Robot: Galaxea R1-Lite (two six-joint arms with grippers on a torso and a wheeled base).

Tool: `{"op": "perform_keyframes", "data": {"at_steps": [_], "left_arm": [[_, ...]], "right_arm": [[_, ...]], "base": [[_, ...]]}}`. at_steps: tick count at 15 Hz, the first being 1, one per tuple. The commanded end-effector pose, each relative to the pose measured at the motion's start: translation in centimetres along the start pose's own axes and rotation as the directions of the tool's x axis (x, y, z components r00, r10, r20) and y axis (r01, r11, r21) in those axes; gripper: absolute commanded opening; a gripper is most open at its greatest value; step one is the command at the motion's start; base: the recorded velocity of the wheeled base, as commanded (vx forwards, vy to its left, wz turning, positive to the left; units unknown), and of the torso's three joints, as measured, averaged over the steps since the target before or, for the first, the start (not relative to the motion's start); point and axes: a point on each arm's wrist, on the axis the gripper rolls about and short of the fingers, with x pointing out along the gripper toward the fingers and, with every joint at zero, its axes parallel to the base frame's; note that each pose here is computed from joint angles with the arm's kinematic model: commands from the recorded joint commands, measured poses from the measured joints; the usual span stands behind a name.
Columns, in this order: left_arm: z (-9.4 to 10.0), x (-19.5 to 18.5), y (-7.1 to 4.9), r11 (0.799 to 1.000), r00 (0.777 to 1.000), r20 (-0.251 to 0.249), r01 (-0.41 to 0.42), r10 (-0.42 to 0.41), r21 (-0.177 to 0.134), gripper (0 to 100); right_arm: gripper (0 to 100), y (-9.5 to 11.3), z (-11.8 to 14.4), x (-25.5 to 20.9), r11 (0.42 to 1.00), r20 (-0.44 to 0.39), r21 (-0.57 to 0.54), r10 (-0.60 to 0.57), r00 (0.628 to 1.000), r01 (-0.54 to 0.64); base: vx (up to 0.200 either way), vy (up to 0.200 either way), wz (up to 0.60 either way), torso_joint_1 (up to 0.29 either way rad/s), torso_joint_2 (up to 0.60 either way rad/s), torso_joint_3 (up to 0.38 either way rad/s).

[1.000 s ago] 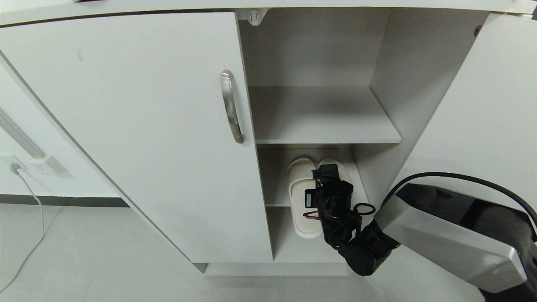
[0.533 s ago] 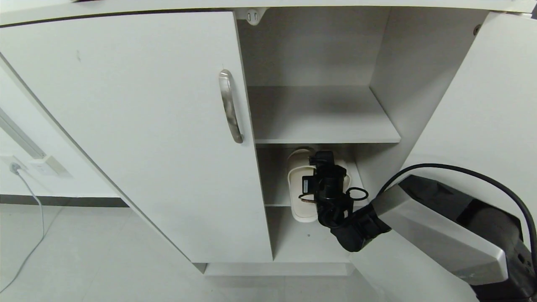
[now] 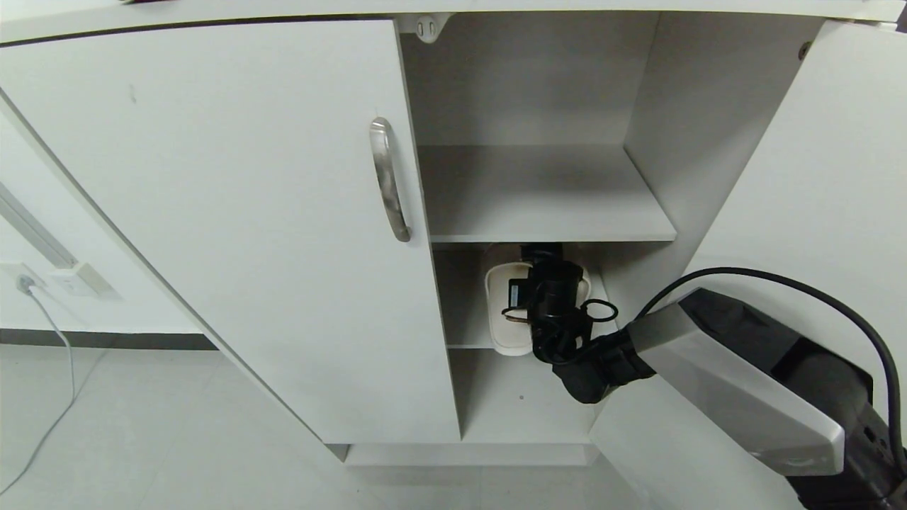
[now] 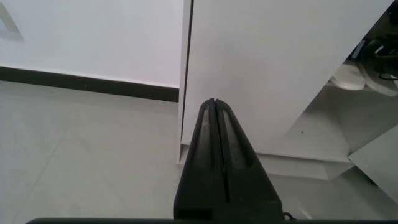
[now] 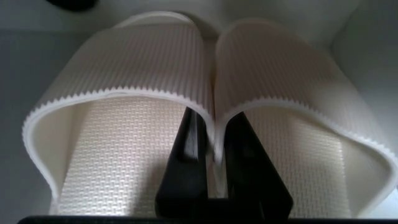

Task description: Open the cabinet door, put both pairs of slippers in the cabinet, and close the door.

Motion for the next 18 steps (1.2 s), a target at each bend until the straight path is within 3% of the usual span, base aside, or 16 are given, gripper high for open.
{"op": "perform_keyframes", "data": {"at_steps": [1,8,9,13,18], "left_arm": [[0.0,0.0,0.0,1.0,1.0,-0.001,-0.001,0.001,0.0,0],[0.0,0.0,0.0,1.0,1.0,-0.001,-0.001,0.001,0.0,0],[0.0,0.0,0.0,1.0,1.0,-0.001,-0.001,0.001,0.0,0],[0.0,0.0,0.0,1.0,1.0,-0.001,-0.001,0.001,0.0,0],[0.0,0.0,0.0,1.0,1.0,-0.001,0.001,-0.001,0.0,0]], "right_arm": [[0,0.0,-0.1,0.0,1.0,-0.005,-0.004,0.001,1.0,-0.001],[0,0.2,-1.5,0.1,1.0,-0.036,-0.027,0.001,0.999,-0.002],[100,0.2,-1.6,0.1,1.0,-0.037,-0.028,0.0,0.999,-0.001],[100,0.0,-1.3,-0.9,0.999,-0.056,-0.04,0.01,0.998,-0.012],[100,-0.1,1.2,-6.0,0.996,-0.064,-0.04,0.074,0.995,-0.076]], "base": [[0.0,0.0,0.0,0.0,0.0,0.0],[0.0,0.0,0.0,0.0,0.0,0.0],[0.0,0.0,0.0,0.0,0.0,0.0],[0.0,0.0,0.0,0.0,0.0,0.0],[0.0,0.0,0.0,0.0,0.0,0.0]]}}
